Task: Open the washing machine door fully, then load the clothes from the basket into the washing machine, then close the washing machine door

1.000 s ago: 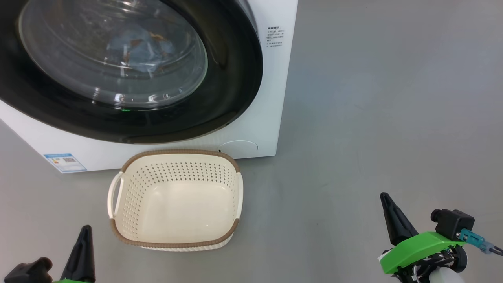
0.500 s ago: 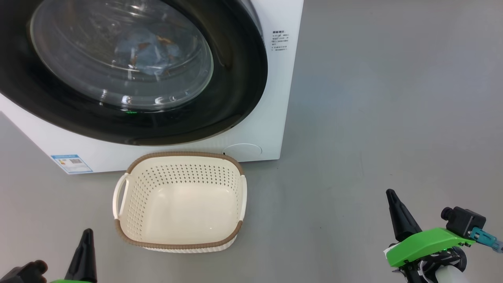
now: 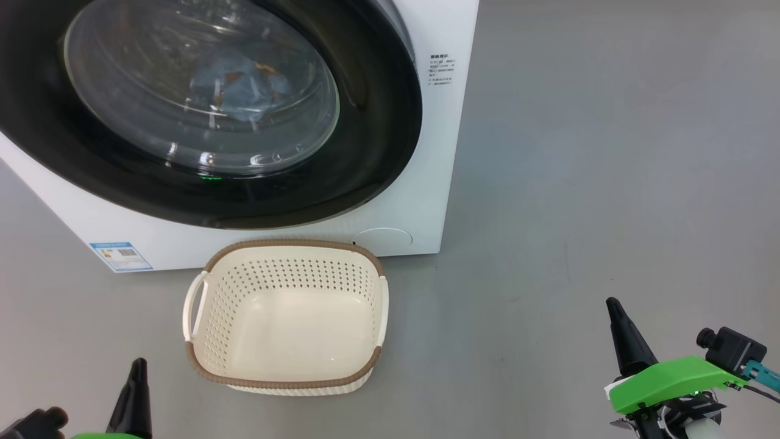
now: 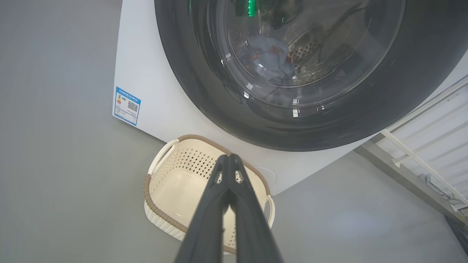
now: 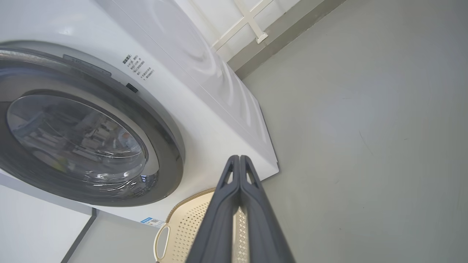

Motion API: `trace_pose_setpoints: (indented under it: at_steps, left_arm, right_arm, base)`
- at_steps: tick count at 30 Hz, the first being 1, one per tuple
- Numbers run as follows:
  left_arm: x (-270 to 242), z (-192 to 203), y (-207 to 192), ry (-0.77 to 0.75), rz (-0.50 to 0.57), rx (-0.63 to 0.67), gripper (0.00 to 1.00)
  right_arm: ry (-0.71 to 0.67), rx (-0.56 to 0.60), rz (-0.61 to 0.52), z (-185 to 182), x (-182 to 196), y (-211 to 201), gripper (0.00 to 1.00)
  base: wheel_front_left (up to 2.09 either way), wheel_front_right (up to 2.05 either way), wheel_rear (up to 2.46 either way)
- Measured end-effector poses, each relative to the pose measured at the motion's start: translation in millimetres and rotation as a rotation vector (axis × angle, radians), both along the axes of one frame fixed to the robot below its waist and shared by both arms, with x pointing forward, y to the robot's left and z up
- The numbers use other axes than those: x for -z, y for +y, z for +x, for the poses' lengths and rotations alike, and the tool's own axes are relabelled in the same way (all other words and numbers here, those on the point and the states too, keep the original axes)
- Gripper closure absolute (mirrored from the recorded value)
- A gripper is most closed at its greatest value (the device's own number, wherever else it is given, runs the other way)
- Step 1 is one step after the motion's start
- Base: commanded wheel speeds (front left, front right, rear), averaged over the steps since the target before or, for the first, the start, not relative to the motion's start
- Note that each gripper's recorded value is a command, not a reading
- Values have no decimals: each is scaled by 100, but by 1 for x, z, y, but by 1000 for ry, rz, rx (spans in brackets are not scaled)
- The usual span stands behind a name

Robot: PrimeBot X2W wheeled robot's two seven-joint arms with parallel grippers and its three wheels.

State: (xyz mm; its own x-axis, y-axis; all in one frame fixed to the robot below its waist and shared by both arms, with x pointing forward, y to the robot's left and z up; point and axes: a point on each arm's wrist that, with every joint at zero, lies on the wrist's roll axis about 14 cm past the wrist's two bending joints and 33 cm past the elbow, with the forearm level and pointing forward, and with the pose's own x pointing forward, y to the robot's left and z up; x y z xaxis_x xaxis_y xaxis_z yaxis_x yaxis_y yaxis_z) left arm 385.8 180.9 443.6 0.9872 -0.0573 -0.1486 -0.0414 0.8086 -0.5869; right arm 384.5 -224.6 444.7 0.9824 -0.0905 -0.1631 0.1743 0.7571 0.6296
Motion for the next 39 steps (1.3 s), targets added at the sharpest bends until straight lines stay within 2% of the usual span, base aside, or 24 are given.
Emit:
trace_pose_setpoints:
  at_steps: [39]
  left_arm:
    - [-12, -5, 7, 17, -408, -102, 100]
  right_arm:
    - [-50, 52, 387, 0, -16, 4, 100]
  base:
    - [0, 0, 0]
